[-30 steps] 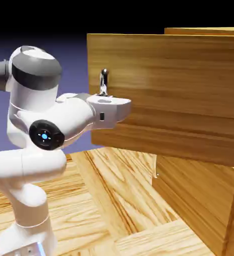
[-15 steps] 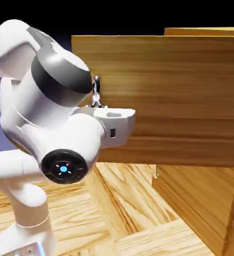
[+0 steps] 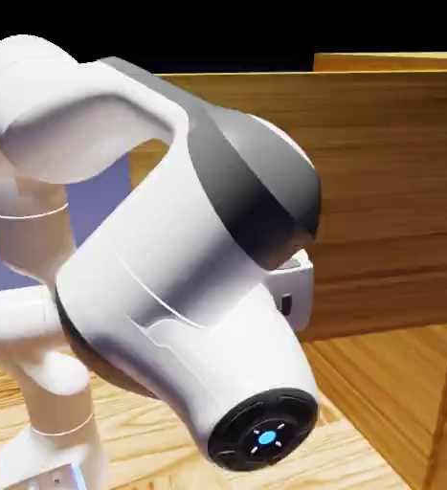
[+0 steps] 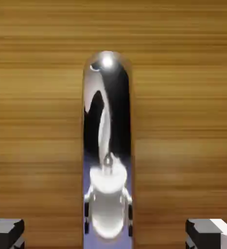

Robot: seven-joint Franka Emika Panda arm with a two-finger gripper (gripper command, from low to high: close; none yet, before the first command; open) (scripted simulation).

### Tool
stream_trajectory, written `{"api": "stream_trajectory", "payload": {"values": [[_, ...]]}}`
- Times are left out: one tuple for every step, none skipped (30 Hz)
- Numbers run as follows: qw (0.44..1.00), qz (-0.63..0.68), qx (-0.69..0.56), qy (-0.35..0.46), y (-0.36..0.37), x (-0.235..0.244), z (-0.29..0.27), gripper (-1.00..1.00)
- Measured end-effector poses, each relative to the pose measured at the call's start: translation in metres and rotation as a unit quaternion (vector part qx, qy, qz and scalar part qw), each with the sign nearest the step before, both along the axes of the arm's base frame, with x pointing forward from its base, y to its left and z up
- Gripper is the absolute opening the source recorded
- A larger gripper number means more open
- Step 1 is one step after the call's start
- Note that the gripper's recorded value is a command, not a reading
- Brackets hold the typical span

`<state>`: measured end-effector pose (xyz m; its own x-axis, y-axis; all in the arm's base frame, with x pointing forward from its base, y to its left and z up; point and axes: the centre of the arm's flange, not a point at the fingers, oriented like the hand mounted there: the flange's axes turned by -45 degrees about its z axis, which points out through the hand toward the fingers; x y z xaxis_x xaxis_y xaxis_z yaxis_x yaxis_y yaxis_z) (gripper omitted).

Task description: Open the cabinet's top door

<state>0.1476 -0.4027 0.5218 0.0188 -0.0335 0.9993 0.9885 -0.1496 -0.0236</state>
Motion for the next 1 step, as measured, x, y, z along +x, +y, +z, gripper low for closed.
{"api": "stream_trajectory", "payload": {"values": [[1.000,0.003,0.006,0.002,-0.0063,0.0009,-0.0079,-1.00]]}}
